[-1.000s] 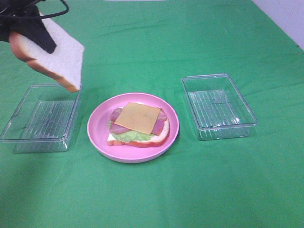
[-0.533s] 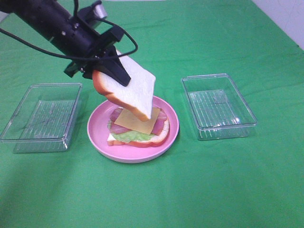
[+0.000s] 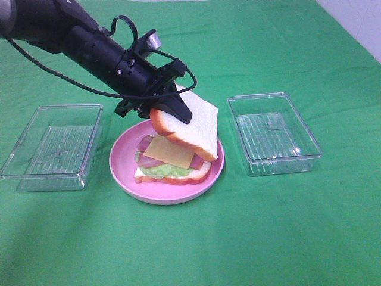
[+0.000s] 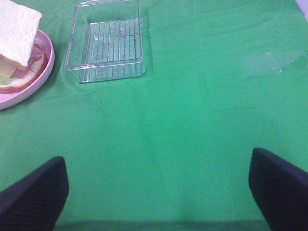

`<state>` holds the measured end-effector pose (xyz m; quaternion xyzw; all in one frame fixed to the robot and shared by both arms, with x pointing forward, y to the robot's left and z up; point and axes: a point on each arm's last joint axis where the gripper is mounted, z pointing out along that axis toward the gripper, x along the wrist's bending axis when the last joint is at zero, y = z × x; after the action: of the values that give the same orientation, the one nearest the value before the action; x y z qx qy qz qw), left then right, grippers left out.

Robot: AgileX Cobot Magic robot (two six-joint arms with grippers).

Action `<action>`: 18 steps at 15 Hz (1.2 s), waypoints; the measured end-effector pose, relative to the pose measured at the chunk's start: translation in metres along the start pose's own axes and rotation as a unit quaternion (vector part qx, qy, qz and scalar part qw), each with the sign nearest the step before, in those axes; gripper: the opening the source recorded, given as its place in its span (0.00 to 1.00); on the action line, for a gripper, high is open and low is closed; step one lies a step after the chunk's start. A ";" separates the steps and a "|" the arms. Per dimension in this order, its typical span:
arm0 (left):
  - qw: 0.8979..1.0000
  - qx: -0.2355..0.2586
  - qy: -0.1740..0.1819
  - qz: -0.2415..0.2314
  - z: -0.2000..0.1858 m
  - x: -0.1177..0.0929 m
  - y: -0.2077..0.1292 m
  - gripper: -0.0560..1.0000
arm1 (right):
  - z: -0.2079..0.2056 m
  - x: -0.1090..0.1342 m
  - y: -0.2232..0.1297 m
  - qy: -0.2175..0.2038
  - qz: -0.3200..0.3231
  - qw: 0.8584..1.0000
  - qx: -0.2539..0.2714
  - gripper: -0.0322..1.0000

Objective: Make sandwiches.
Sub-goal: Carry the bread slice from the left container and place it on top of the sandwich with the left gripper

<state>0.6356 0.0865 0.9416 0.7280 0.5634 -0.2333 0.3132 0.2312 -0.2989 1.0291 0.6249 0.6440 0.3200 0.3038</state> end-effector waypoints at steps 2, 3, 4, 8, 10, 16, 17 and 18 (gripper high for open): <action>1.000 0.007 -0.005 -0.017 0.011 0.008 -0.001 0.25 | 0.000 0.000 0.000 0.000 0.000 1.000 0.000 0.97; 1.000 0.012 -0.006 -0.019 0.013 0.010 -0.002 0.25 | 0.000 0.000 0.000 0.000 0.000 1.000 0.000 0.97; 1.000 0.015 -0.005 -0.020 0.015 0.011 -0.002 0.25 | 0.000 0.000 0.000 0.000 0.000 1.000 0.000 0.97; 1.000 0.016 -0.004 -0.024 0.015 0.012 -0.003 0.25 | 0.000 0.000 0.000 0.000 0.000 1.000 0.000 0.97; 0.999 0.018 0.008 -0.034 0.015 0.014 -0.003 0.25 | 0.000 0.000 0.000 0.000 0.000 1.000 0.000 0.97; 0.999 0.018 0.033 -0.029 0.012 0.015 0.001 0.56 | 0.000 0.000 0.000 0.000 0.000 1.000 0.000 0.97; 0.999 0.014 0.037 -0.026 0.010 0.013 0.004 0.61 | 0.000 0.000 0.000 0.000 0.000 1.000 0.000 0.97; 0.999 0.014 0.046 -0.025 0.008 0.013 0.005 0.64 | 0.000 0.000 0.000 0.000 0.000 1.000 0.000 0.97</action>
<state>0.6442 0.0887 0.9278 0.7281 0.5920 -0.2148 0.2708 0.2312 -0.2989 1.0291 0.6249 0.6440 0.3200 0.3038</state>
